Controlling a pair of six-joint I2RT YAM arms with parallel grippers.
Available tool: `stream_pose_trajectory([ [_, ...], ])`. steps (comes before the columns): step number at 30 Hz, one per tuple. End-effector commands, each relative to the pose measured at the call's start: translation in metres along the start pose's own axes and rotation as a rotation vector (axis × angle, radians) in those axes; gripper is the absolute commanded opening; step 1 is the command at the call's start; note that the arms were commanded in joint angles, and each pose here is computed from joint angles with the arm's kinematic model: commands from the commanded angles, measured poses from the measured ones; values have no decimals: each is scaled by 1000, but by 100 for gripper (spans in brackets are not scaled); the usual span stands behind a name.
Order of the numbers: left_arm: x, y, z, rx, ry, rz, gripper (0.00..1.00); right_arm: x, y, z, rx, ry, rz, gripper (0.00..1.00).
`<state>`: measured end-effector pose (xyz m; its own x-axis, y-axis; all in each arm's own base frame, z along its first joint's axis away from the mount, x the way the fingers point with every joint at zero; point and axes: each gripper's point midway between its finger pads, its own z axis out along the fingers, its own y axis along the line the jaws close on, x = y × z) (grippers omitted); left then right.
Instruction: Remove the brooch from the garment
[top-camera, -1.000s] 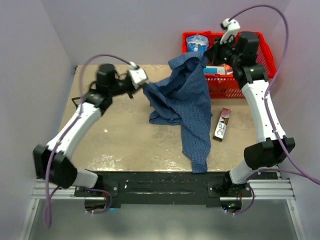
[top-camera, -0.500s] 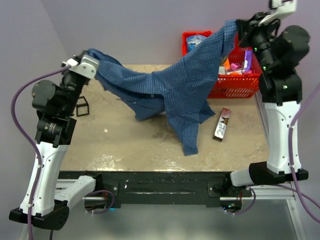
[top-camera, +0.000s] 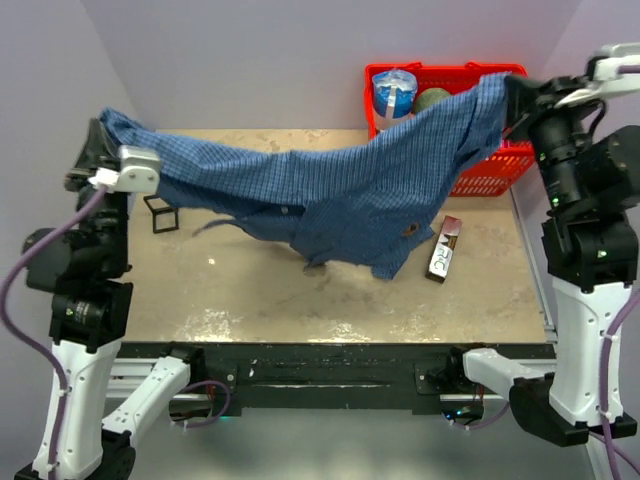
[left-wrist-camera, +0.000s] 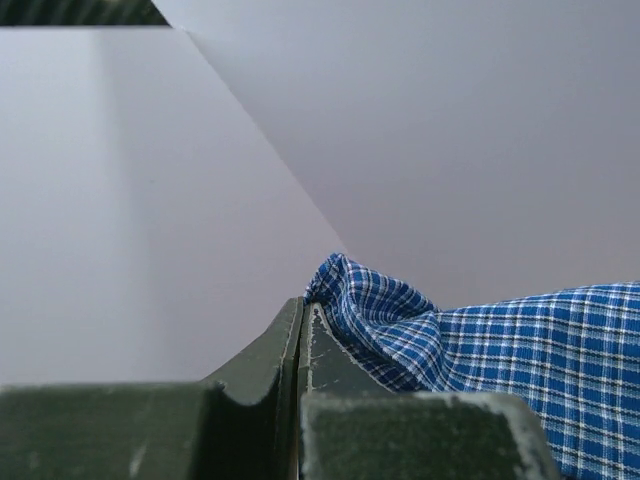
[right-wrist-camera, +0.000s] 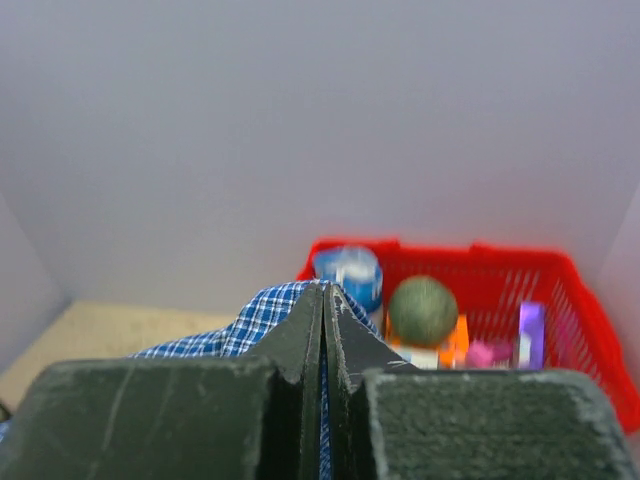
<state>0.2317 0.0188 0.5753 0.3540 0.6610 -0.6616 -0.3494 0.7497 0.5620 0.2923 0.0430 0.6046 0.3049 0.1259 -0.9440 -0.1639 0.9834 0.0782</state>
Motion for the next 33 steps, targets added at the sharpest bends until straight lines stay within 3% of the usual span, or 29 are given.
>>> stream_pose_trajectory([
  [1, 77, -65, -17, 151, 228, 48, 0, 103, -5, -4, 15, 275, 41, 0],
  [8, 172, -169, -45, 366, 455, -7, 0, 226, -16, -19, 31, 591, 16, 0],
  [12, 210, -221, -31, 420, 490, -42, 0, 316, -32, -14, 120, 813, 42, 0],
  [15, 240, -247, -7, 409, 541, -68, 0, 346, -32, 3, 123, 839, 68, 0],
  [18, 264, -255, 25, 377, 598, -96, 0, 338, -34, 36, 129, 748, 72, 0],
  [21, 257, -242, 62, 338, 556, -131, 0, 317, -32, 57, 106, 669, 59, 0],
  [26, 209, -193, 95, 227, 409, -133, 0, 234, -20, 77, 45, 435, 51, 0],
  [33, 144, -95, 92, -25, 318, -125, 0, 140, 4, 72, -57, 276, 75, 0],
])
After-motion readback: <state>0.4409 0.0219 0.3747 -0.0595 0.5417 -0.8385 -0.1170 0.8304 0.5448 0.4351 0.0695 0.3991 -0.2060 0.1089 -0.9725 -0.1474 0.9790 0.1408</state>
